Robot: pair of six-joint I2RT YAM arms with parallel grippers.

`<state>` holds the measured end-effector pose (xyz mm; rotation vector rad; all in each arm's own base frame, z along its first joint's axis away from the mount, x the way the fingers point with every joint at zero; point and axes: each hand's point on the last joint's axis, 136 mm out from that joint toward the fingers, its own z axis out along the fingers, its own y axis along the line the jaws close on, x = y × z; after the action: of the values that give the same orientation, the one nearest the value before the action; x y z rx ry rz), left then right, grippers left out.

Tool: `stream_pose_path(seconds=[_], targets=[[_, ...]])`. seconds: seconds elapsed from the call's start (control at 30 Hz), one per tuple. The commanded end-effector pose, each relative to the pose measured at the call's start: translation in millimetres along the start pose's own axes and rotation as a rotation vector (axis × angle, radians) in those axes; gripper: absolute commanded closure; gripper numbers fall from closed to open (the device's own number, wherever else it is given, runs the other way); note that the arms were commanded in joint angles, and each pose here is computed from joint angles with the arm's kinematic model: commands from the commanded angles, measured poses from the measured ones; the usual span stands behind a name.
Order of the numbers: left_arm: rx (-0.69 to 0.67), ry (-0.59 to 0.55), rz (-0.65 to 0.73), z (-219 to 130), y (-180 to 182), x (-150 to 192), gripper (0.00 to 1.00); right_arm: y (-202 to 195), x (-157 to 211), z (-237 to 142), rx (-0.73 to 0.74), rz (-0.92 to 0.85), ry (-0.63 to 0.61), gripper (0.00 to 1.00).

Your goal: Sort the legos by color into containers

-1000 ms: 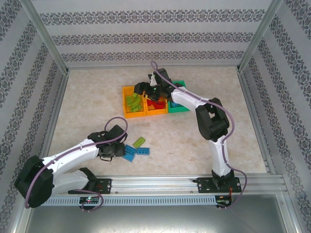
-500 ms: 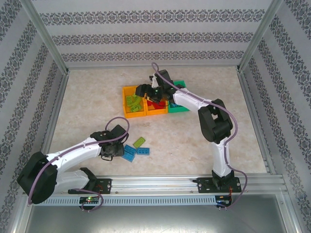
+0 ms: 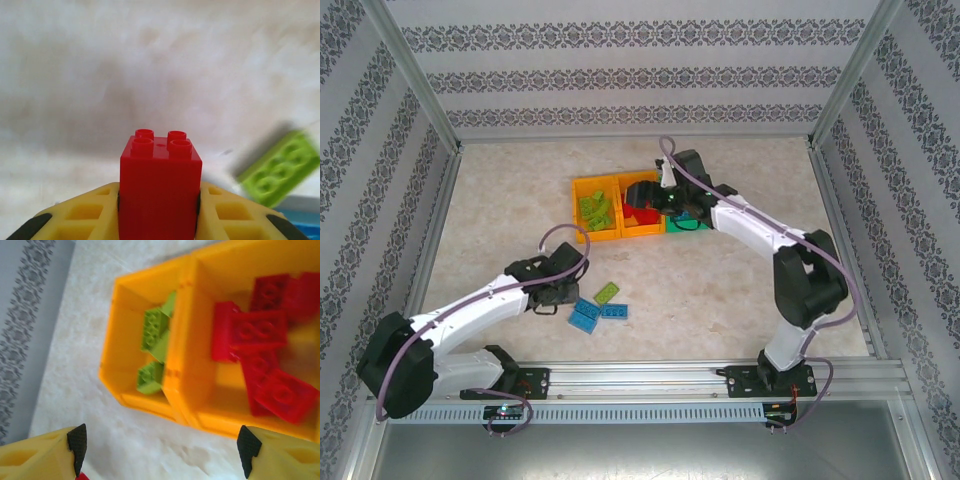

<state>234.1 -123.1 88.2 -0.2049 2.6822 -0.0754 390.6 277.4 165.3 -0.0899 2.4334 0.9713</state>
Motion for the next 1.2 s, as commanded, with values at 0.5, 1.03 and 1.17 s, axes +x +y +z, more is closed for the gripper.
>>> stream_pose_path(seconds=[0.5, 1.03, 1.17], targets=[[0.362, -0.129, 0.165, 20, -175, -199, 0.73, -50, 145, -39, 0.114, -0.177, 0.145, 0.15], [0.391, -0.058, 0.1, 60, -195, -226, 0.42, -7, 225, -11, 0.037, -0.742, 0.399, 0.09], [0.433, -0.102, 0.059, 37, -193, -229, 0.19, 11, 239, 3, -0.012, -0.836, 0.444, 0.09]])
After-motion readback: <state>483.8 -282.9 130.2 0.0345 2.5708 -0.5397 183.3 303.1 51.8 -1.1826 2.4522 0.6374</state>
